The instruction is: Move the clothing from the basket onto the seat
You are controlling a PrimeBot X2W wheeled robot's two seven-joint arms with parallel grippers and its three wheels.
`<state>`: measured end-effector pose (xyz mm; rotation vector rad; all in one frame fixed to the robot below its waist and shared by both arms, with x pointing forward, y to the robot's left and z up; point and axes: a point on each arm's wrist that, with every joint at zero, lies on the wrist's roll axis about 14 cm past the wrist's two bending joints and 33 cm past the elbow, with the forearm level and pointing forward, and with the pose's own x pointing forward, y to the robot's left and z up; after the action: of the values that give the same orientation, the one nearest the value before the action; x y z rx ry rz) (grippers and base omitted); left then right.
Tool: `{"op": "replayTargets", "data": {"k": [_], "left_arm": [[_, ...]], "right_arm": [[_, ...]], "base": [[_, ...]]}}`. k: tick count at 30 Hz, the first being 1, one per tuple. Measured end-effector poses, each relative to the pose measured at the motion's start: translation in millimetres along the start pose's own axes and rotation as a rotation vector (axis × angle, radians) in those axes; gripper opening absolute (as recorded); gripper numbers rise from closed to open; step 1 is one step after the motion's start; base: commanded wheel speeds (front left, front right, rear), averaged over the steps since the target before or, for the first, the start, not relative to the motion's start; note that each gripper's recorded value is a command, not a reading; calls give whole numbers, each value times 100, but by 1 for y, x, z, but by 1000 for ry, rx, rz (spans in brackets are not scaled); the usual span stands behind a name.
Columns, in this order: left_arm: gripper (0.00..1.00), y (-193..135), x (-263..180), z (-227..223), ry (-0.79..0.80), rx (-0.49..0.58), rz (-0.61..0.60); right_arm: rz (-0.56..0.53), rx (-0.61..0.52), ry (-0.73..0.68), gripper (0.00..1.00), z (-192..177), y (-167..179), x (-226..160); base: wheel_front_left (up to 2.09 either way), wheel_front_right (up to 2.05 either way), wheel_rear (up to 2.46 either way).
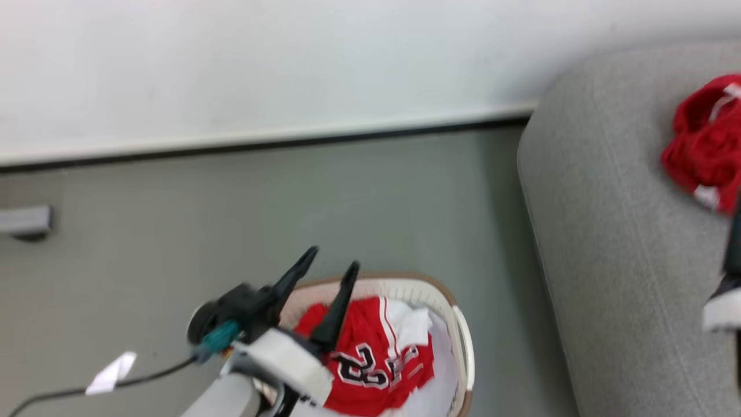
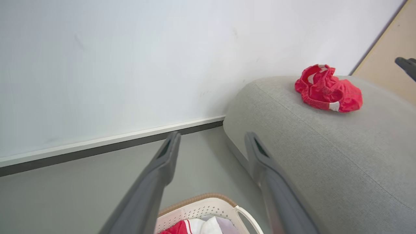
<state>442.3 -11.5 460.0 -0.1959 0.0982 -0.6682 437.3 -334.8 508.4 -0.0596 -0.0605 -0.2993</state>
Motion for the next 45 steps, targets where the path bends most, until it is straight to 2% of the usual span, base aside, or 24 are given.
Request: {"op": "replayTargets", "data": {"k": [11,25,30,34,40,45], "left_arm": [[100,41,-87,31,-90,27,312],[100,64,-175,46,-164,97,544],[100,65,-176,40,-150,97,541],[100,58,-162,27,-108,87,492],[100,46,-104,-2,7,110,334],[100,33,-55,-57,215,171,171]], "right_arm": [[186,77,-45,100,18,58,-79],[336,153,25,100,0,110,-137],[352,159,38,100,-3,118,-138],[354,163,33,100,-2,121,-133],[362,158,-4,100,8,132,-103],[343,157,-4,100,2,133,-76]], "base": [[0,0,0],[0,0,0],[0,0,0],[0,0,0],[0,0,0],[0,0,0]]}}
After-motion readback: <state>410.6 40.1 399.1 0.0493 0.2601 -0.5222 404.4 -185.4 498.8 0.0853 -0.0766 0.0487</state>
